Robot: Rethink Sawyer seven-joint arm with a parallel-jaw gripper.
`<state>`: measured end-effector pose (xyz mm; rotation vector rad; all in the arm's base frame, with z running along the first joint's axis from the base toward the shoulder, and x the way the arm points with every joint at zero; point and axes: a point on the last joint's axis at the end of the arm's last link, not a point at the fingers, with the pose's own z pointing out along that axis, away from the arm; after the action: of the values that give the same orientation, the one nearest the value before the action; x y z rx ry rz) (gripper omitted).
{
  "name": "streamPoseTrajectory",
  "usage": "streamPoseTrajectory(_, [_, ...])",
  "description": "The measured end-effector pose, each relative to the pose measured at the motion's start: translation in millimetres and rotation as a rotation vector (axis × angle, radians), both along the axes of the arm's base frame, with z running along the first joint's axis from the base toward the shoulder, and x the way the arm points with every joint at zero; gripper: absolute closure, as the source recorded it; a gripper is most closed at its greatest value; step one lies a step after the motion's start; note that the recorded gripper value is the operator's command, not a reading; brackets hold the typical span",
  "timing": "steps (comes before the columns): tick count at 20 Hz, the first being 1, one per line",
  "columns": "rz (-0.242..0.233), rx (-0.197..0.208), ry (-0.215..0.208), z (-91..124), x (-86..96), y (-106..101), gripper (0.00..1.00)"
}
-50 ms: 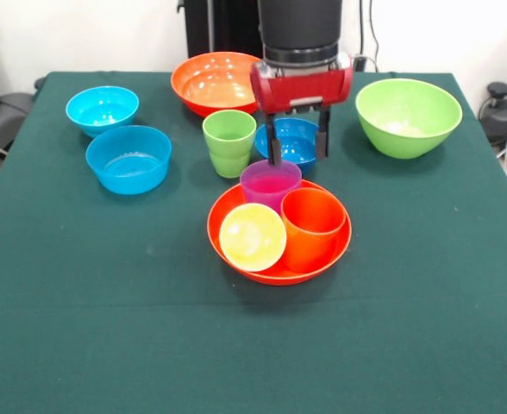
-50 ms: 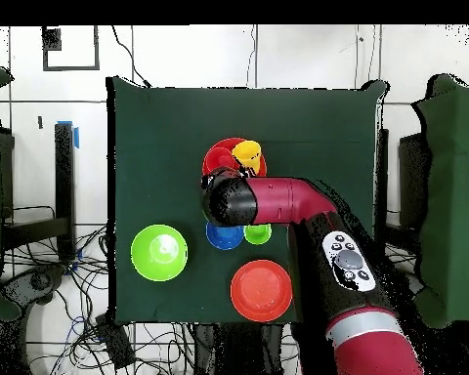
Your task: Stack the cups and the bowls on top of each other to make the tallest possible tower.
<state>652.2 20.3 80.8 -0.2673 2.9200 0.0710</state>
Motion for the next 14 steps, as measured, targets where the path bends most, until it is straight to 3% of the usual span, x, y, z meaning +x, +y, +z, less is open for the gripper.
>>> streamPoseTrajectory(6, [-0.001, -0.024, -0.010, 29, 18.9, -8, 0.00])
streamPoseTrajectory(14, [-0.002, -0.029, -0.091, 55, 55.1, -8, 0.00])
